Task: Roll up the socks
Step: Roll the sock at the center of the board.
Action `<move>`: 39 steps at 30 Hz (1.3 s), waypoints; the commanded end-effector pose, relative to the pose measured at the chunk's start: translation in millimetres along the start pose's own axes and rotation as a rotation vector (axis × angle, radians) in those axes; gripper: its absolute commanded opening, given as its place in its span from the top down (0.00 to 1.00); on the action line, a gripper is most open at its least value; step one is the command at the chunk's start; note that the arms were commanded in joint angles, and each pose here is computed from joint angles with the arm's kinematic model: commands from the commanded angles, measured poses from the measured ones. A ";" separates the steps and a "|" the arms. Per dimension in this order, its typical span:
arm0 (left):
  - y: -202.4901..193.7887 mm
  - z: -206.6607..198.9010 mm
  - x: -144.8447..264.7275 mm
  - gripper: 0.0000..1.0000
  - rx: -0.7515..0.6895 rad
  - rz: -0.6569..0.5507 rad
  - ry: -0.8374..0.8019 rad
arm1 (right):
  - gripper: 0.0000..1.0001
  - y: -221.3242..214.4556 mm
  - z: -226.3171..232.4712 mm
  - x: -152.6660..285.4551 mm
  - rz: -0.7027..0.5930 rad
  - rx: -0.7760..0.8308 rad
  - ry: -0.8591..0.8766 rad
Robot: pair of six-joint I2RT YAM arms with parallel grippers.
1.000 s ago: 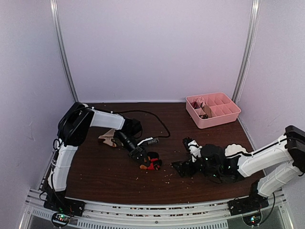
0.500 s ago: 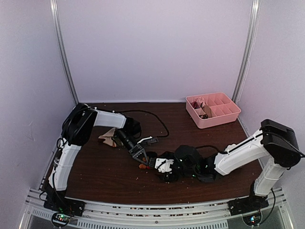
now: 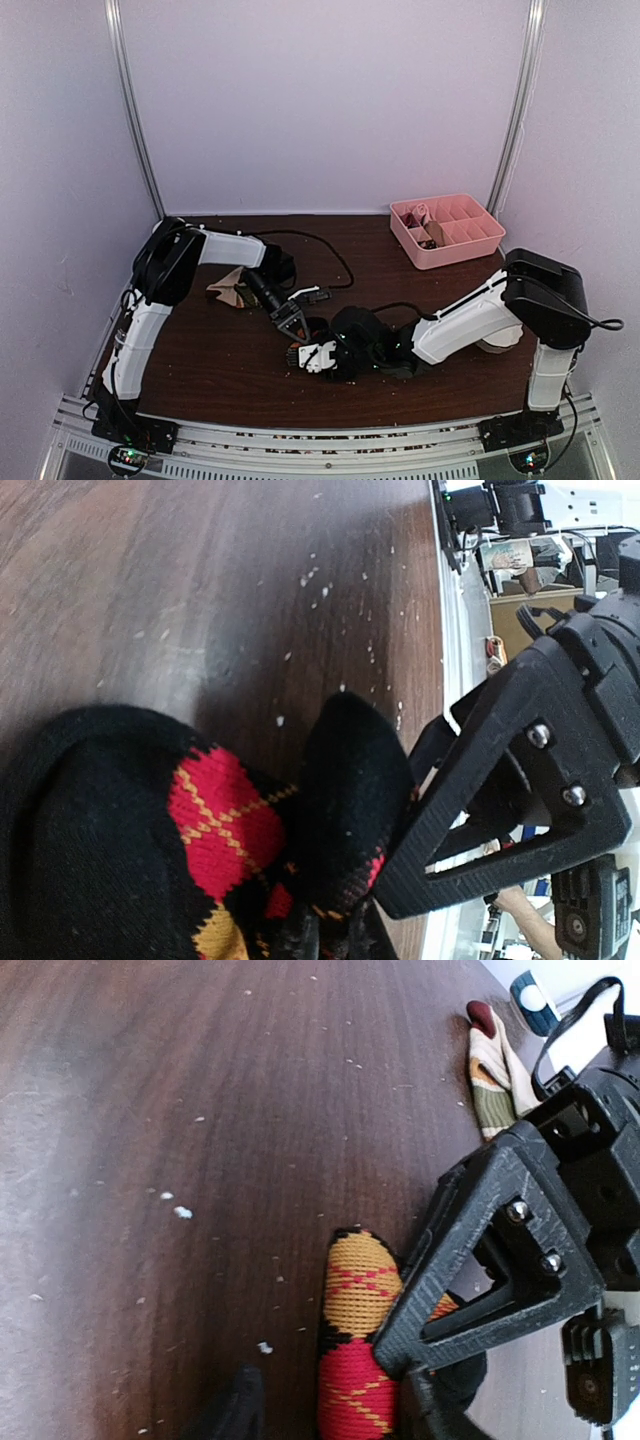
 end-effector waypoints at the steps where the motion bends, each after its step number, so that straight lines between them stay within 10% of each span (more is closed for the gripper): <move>1: -48.9 60.8 -10.5 0.95 0.041 0.196 0.179 | 0.62 -19.6 6.8 -16.6 0.072 0.020 -0.007; 9: -36.5 42.4 0.1 0.69 -0.072 0.153 0.165 | 0.98 -28.9 13.1 -16.8 0.101 -0.131 0.151; 15: -12.0 27.2 37.6 0.49 -0.219 0.036 0.330 | 1.00 -40.7 35.4 -12.5 0.164 -0.253 0.293; 27: -10.4 -31.6 84.4 0.50 -0.449 -0.133 0.420 | 1.00 -38.1 43.7 -9.6 0.267 -0.538 0.455; 39: -17.5 24.5 52.0 0.57 -0.230 -0.080 0.400 | 1.00 -18.0 31.5 -6.5 0.237 -0.580 0.471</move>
Point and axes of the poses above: each gripper's point midway between its finger pads, its own x axis back along the fingers, its own z axis along the line the jaws close on, y = z × x, the point moved 2 cm from there along x, back along the fingers, and after that the axes turned 3 degrees about -x, right-handed, at the moved point
